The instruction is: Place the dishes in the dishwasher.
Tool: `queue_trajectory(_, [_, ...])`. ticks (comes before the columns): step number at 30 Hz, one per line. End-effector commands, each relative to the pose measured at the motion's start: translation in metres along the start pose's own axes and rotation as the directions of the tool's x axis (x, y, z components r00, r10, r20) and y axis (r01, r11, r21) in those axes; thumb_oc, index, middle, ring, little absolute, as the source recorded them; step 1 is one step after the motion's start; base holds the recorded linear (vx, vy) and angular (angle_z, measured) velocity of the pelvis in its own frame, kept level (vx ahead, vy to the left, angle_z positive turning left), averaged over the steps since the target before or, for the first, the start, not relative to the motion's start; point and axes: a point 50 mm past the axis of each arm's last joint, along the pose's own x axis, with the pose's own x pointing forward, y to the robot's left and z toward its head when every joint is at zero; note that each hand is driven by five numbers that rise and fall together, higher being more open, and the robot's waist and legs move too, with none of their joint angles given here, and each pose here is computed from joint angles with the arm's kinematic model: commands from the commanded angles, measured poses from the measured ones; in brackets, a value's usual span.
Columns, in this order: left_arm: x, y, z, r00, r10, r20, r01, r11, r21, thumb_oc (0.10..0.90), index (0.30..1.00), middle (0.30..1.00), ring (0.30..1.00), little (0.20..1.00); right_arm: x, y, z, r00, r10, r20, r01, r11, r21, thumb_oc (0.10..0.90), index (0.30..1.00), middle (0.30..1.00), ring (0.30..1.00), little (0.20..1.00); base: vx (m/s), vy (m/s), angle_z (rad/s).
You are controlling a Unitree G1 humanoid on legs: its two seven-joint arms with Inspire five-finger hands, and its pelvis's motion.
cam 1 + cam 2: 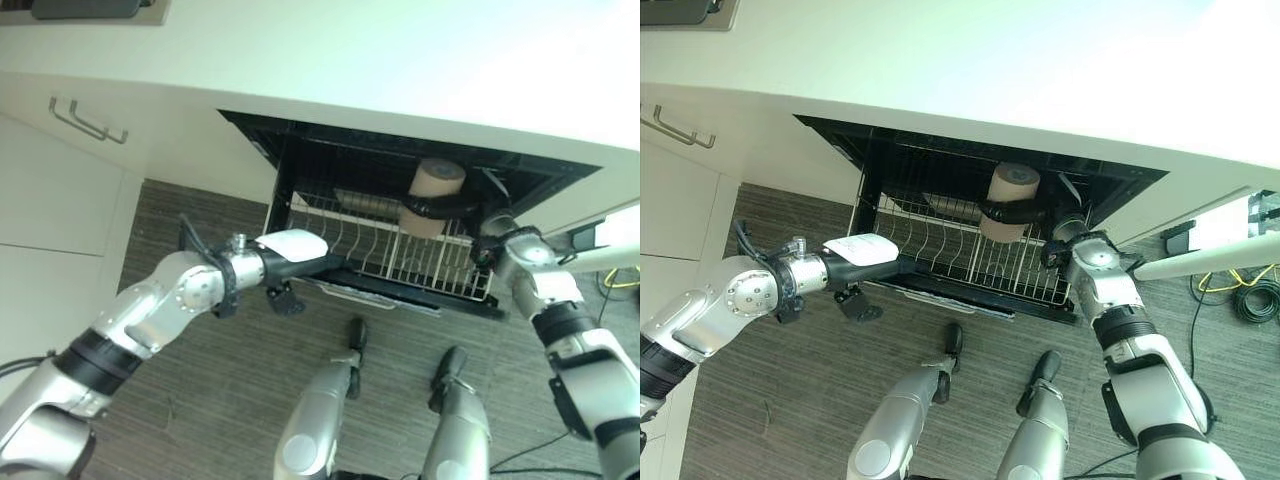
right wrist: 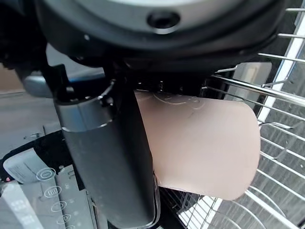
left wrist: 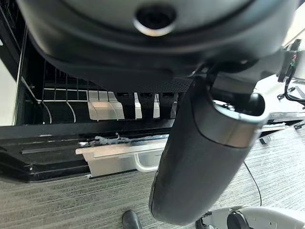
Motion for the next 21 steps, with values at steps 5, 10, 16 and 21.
queue_trajectory(5, [-0.006,0.029,0.017,0.985,0.158,0.063,-0.162,0.985,0.057,0.800,0.900,0.900,0.900,0.900,-0.008,-0.007,0.029,0.971,0.060,0.230,0.005,0.962,-0.272,0.400,0.300,0.300,0.300,0.300,-0.01,0.005,-0.02])
queue_trajectory(10, [-0.006,0.030,0.017,0.984,0.166,0.064,-0.170,0.984,0.057,0.800,0.900,0.900,0.900,0.900,-0.010,0.008,0.024,0.965,0.115,0.237,-0.053,0.966,-0.254,0.800,0.900,0.900,0.900,0.900,0.00,0.000,0.00])
queue_trajectory(16, [-0.005,0.032,0.018,0.984,0.170,0.057,-0.173,0.984,0.041,0.800,0.900,0.900,0.900,0.900,-0.011,0.007,0.011,0.978,0.080,0.191,-0.053,0.988,-0.142,0.800,0.900,0.900,0.900,0.900,0.00,0.005,-0.01])
queue_trajectory(21, [-0.005,0.030,0.018,0.985,0.165,0.053,-0.167,0.986,0.027,0.800,0.900,0.900,0.900,0.900,-0.014,0.006,0.005,0.982,0.036,0.187,-0.042,0.999,0.027,0.800,0.900,0.900,0.900,0.900,0.01,0.019,0.00])
